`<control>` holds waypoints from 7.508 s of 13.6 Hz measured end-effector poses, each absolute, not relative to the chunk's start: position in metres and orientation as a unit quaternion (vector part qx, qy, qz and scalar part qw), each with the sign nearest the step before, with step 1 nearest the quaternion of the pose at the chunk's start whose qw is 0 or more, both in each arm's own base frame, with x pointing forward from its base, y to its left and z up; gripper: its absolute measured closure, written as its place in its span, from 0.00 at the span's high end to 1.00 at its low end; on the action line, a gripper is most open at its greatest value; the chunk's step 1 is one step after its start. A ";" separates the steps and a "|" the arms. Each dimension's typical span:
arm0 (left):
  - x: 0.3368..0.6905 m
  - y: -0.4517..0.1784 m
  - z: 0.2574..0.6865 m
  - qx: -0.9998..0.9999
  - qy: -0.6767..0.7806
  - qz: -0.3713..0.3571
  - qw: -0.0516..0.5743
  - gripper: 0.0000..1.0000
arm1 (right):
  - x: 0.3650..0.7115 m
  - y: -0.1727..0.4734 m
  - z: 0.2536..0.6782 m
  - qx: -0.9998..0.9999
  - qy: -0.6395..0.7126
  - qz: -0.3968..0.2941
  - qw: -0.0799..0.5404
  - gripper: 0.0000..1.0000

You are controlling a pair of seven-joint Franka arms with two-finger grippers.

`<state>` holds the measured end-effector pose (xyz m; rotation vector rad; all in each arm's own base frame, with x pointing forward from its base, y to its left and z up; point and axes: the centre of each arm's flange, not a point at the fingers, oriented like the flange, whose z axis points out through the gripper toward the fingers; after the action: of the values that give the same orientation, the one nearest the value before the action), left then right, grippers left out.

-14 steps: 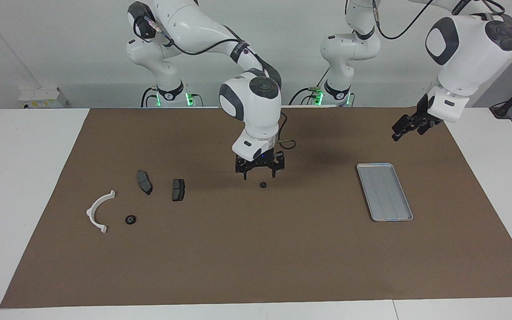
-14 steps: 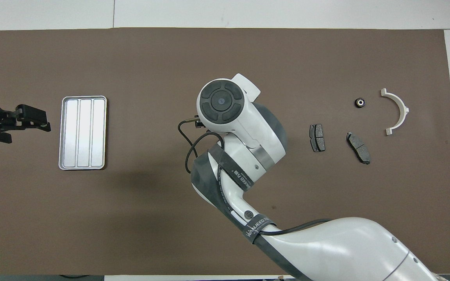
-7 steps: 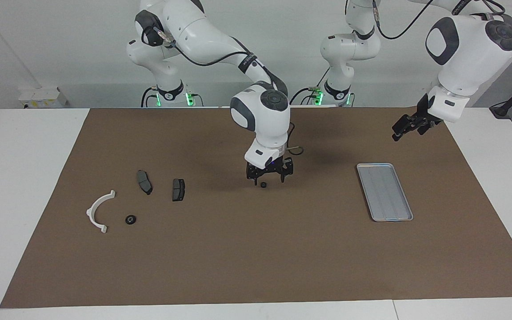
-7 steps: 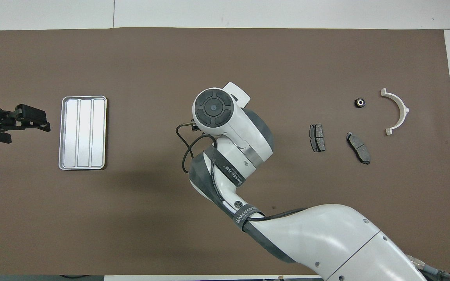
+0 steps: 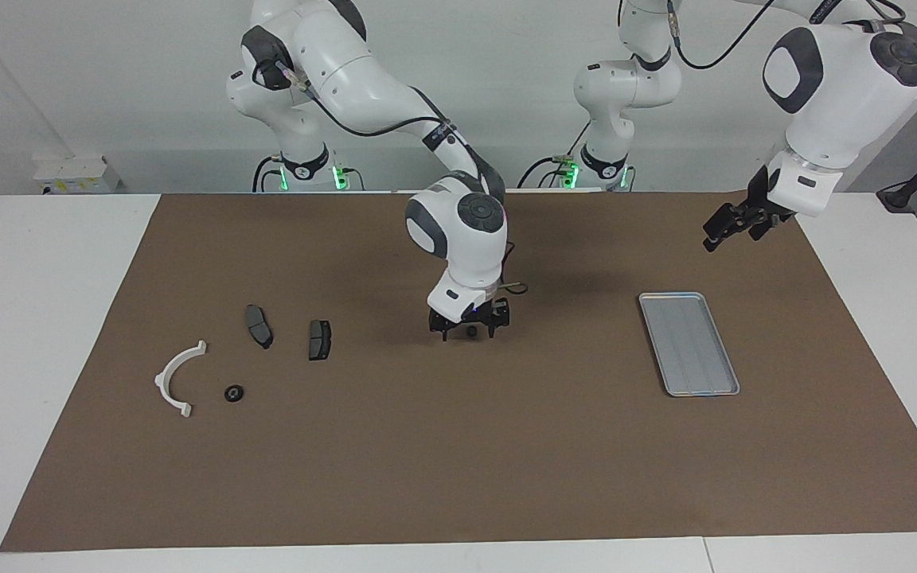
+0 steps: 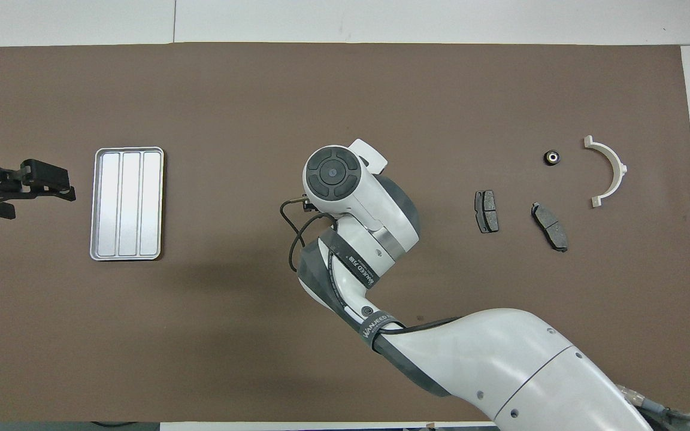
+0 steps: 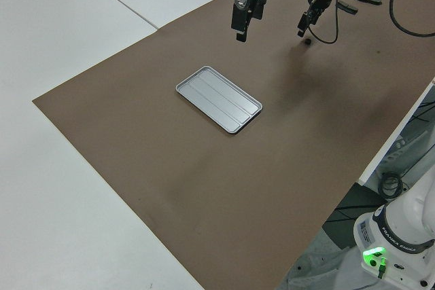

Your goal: Place bearing gear from tray to pile

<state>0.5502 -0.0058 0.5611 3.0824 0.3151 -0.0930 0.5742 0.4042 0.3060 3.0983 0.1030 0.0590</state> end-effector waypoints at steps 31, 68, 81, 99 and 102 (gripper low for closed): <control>0.550 -0.002 0.579 0.998 0.063 -0.015 0.002 1.00 | 0.602 0.367 0.353 0.999 0.023 0.047 0.006 0.23; 0.550 -0.002 0.580 0.998 0.062 -0.015 0.002 1.00 | 0.651 0.057 0.299 0.986 0.160 0.039 0.021 0.56; 0.550 -0.002 0.580 0.998 0.062 -0.015 0.002 1.00 | 0.612 0.009 0.616 0.995 0.058 0.061 0.054 1.00; 0.550 -0.002 0.580 0.998 0.062 -0.015 0.002 1.00 | 0.502 -0.049 0.677 0.997 0.056 0.035 0.032 1.00; 0.550 -0.002 0.580 0.998 0.062 -0.015 0.002 1.00 | 0.502 -0.047 0.664 0.998 0.058 0.022 0.030 1.00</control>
<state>0.5498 -0.0023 0.5796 3.1310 0.1948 -0.0460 0.5024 -0.0471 0.6642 3.0761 0.1789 0.0666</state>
